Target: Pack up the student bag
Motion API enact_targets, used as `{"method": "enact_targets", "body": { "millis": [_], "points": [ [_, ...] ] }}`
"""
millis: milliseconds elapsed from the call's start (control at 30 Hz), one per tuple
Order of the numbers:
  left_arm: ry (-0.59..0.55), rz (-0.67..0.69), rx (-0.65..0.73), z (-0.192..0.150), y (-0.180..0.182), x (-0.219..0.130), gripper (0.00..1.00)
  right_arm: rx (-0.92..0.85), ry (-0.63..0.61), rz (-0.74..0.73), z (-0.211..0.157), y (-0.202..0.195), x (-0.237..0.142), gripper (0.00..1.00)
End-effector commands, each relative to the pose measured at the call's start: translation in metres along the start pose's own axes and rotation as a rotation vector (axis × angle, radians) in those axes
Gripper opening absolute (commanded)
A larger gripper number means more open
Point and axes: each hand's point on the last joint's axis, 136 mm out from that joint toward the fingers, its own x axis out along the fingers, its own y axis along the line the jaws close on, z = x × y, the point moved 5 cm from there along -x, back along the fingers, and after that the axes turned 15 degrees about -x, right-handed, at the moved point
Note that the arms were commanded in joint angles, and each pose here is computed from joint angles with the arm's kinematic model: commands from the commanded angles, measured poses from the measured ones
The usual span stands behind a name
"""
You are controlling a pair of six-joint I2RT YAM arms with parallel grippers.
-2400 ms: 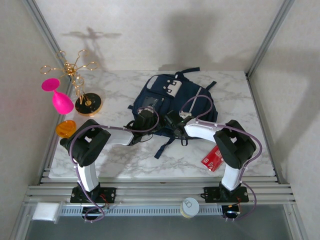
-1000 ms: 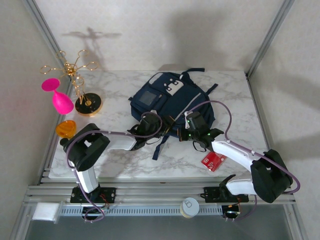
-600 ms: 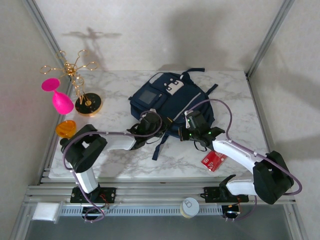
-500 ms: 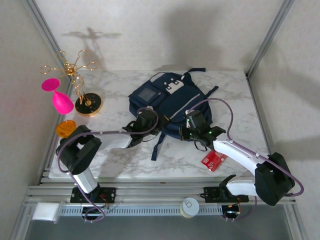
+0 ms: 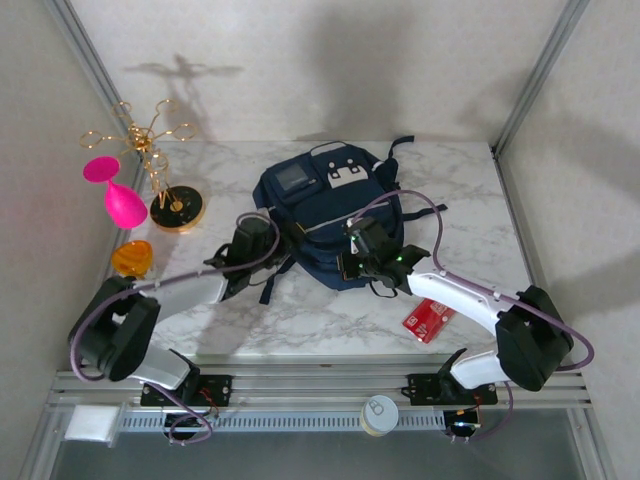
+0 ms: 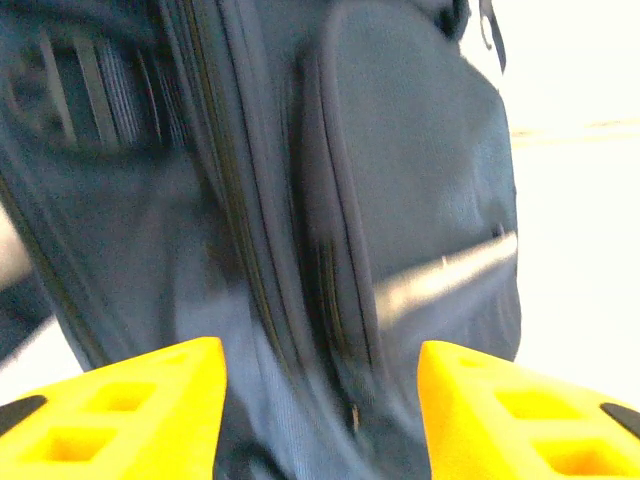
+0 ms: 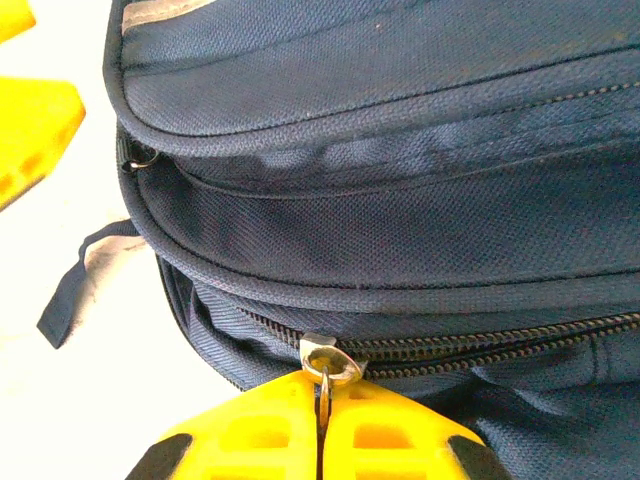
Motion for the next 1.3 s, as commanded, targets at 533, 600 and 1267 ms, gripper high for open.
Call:
{"method": "enact_targets", "body": {
  "millis": [533,600,1267],
  "points": [
    [-0.192,0.059,-0.142,-0.021,0.015,0.031,0.12,-0.017,-0.004,-0.115,-0.007,-0.013,-0.005,0.00],
    [-0.238,0.094,-0.113,-0.010,0.020,0.022,0.00,-0.014,0.018,-0.157,-0.014,-0.020,-0.006,0.00],
    [-0.176,0.061,-0.001,0.022,0.002,-0.055,0.56,-0.035,-0.036,0.007,0.010,0.021,0.006,0.00]
  ]
}}
